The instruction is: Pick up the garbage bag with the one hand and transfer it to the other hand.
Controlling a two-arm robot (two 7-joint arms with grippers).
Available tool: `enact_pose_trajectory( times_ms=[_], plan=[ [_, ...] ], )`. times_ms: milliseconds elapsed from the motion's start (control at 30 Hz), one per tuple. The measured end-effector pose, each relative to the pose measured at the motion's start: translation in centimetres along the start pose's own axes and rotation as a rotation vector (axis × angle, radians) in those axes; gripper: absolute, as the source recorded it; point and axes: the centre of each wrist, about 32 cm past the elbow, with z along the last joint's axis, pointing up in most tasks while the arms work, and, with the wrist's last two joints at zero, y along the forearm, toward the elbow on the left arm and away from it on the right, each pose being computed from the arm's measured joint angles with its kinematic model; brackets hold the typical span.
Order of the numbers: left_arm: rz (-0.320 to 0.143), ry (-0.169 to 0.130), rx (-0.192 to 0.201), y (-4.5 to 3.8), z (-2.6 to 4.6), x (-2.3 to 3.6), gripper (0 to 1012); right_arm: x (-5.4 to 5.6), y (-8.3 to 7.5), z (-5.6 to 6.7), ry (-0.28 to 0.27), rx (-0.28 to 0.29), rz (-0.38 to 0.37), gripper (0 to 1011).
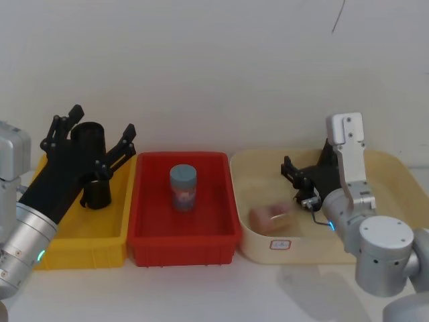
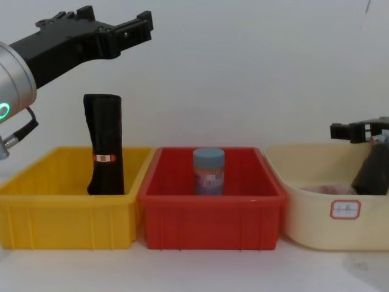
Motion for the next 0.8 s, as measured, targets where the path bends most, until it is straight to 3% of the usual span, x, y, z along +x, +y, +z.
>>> enact_pose_trajectory(
  times_ms=[167,433,800],
  plan=[
    [0.000,0.000,0.000,0.00,0.00,0.00,1001,0.4,-0.4,0.2,0.054,-0.038,0.049,1000],
    [0.000,0.000,0.000,0.00,0.00,0.00,1002,1.0,-1.4,1.1,0.133,-0.055,0.129,1001],
    [0.000,0.000,0.000,0.00,0.00,0.00,1002,0.5,-2.9,2.1,0.177,-0.018,0.211,1001]
  ],
)
